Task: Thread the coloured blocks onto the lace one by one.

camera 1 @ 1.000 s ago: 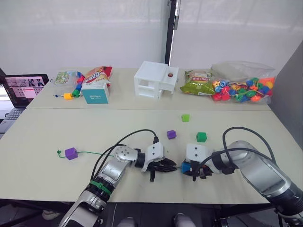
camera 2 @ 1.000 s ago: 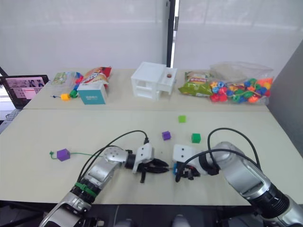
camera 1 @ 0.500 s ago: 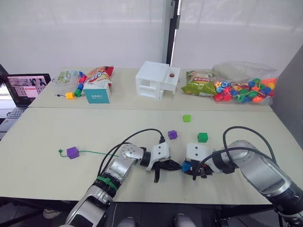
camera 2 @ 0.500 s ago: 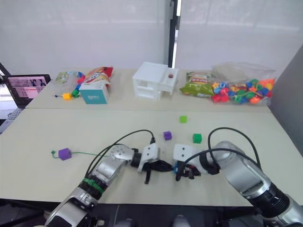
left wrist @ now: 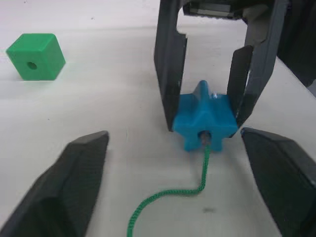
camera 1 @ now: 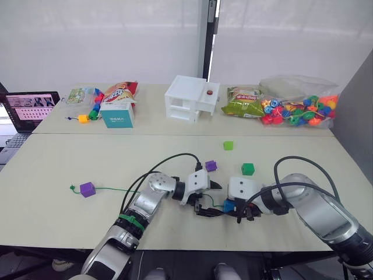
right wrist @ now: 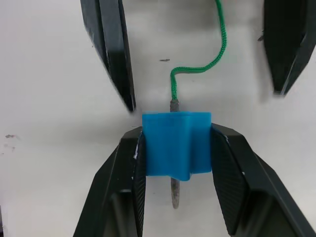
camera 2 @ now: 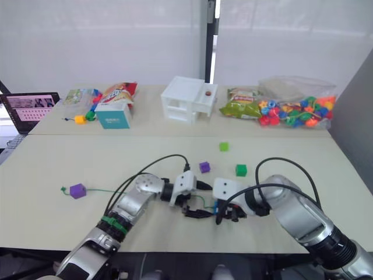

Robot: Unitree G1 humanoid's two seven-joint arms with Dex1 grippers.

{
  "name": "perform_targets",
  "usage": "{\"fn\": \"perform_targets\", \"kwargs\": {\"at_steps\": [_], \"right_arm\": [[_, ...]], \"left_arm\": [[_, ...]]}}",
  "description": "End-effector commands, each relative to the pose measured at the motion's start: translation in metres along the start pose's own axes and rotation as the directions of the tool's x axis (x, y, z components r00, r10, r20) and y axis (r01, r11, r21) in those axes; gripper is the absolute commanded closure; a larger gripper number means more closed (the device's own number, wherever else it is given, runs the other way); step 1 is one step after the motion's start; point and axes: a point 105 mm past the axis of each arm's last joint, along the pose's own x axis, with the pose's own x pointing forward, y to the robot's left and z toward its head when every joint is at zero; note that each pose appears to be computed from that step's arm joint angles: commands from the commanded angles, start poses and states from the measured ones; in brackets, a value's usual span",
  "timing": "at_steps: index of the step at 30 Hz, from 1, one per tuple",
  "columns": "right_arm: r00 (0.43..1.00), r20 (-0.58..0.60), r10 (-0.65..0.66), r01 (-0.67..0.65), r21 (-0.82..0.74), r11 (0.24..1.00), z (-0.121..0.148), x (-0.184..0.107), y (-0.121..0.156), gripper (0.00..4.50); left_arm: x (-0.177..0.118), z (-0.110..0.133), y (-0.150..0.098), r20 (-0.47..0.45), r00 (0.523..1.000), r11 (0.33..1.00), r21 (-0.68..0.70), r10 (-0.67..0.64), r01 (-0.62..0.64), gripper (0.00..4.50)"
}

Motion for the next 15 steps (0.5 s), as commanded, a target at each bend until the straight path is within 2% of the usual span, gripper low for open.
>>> {"fn": "perform_targets", "kwargs": {"at_steps": [1,2,4,10,13,15], "right_arm": [[0.998,0.054,0.031,-0.031,0.005,0.999,0.011,-0.001,0.005,3.16],[0.998,0.057,0.03,-0.031,0.007,0.999,0.012,-0.002,0.004,3.16],[0.998,0.059,0.029,-0.029,0.007,1.0,0.013,-0.003,0.003,2.13],[0.998,0.068,-0.011,0.011,0.01,1.0,0.016,-0.016,-0.004,0.14],[0.996,0.067,-0.054,0.054,0.011,0.998,0.015,-0.028,-0.01,0.06],[0.996,0.077,-0.038,0.036,0.025,0.999,0.014,-0.039,-0.003,0.06]], "left_arm": [[-0.016,0.016,0.005,0.031,0.999,0.999,0.029,0.021,-0.022,0.0],[-0.017,0.016,0.004,0.027,0.999,0.999,0.03,0.018,-0.019,0.0],[-0.016,0.016,0.002,0.027,1.0,1.0,0.026,0.01,-0.01,0.0],[-0.007,0.016,-0.009,0.037,0.999,0.999,0.033,-0.026,0.025,0.0],[0.002,0.019,-0.016,0.046,0.997,0.997,0.053,-0.066,0.063,0.0],[0.01,0.021,-0.018,0.058,0.995,0.995,0.061,-0.082,0.078,0.0]]}}
